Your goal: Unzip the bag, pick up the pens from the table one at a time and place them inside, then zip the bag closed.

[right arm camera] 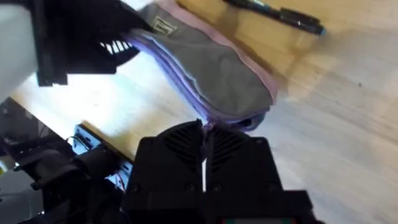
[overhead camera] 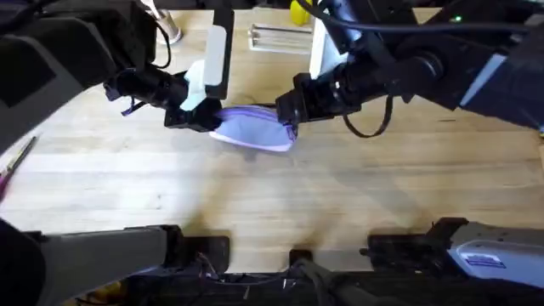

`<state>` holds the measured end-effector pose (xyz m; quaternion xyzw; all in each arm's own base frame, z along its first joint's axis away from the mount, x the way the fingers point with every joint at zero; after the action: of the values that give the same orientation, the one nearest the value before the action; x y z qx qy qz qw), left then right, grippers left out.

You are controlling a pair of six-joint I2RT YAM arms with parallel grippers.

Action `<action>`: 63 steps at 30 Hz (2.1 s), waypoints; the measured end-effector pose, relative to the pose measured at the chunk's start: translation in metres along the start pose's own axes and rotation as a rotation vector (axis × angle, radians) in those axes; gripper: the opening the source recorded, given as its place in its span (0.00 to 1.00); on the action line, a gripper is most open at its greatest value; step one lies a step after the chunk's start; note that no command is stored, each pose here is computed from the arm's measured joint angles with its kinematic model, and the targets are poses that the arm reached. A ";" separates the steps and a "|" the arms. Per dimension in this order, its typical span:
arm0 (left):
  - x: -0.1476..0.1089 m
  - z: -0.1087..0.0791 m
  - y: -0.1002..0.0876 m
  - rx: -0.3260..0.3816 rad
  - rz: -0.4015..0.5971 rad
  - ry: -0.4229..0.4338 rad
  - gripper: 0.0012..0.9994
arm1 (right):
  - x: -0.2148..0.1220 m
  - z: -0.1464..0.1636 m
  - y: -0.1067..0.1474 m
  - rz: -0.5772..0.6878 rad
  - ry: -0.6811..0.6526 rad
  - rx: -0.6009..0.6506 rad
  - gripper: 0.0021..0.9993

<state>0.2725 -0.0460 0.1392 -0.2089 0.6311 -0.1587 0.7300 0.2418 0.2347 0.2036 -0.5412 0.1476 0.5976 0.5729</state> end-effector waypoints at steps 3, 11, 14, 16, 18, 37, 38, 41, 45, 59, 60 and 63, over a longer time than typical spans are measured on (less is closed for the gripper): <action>0.000 0.001 0.000 -0.001 0.000 -0.004 0.04 | 0.004 0.001 -0.006 -0.016 -0.016 -0.006 0.03; -0.001 0.001 0.004 -0.003 0.030 -0.005 0.04 | 0.046 0.009 -0.020 -0.004 -0.144 -0.001 0.03; 0.000 0.001 0.004 -0.003 0.030 -0.005 0.04 | 0.055 0.018 -0.027 -0.025 -0.200 0.000 0.03; 0.000 0.001 0.004 -0.004 0.030 -0.004 0.04 | 0.059 0.024 -0.030 -0.040 -0.224 -0.009 0.03; 0.000 0.000 0.004 -0.004 0.031 -0.003 0.04 | 0.062 0.030 -0.032 -0.052 -0.241 -0.019 0.03; -0.001 0.001 0.007 -0.009 0.042 -0.007 0.04 | 0.093 0.067 -0.049 -0.158 -0.362 -0.109 0.14; -0.001 0.001 0.007 -0.009 0.042 -0.006 0.04 | 0.092 0.067 -0.050 -0.163 -0.371 -0.115 0.20; -0.001 0.001 0.007 -0.008 0.041 -0.006 0.04 | 0.086 0.060 -0.056 -0.168 -0.372 -0.120 0.33; -0.001 0.001 0.007 -0.009 0.040 -0.005 0.04 | 0.070 0.031 -0.056 -0.140 -0.312 -0.099 0.64; -0.001 0.000 0.005 -0.010 0.026 0.000 0.99 | 0.009 -0.024 -0.054 -0.161 -0.186 -0.194 1.00; -0.001 0.000 0.005 -0.009 0.026 -0.001 0.99 | 0.009 -0.024 -0.053 -0.157 -0.184 -0.215 1.00; -0.001 0.002 0.005 -0.002 0.027 -0.014 0.99 | 0.010 -0.022 -0.050 -0.147 -0.183 -0.265 1.00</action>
<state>0.2747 -0.0412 0.1379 -0.2022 0.6291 -0.1467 0.7361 0.2970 0.2373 0.2092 -0.5647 -0.0252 0.6150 0.5498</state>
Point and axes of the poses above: each hand's point on the last joint's axis, 136 mm out from that joint toward the fingers, its own x axis out along the fingers, its own z axis along the line the jaws close on, y = z × x, the point moved 5 cm from there along -x, back along the fingers, and after that the axes turned 10 degrees about -x, right-handed, at the moved point
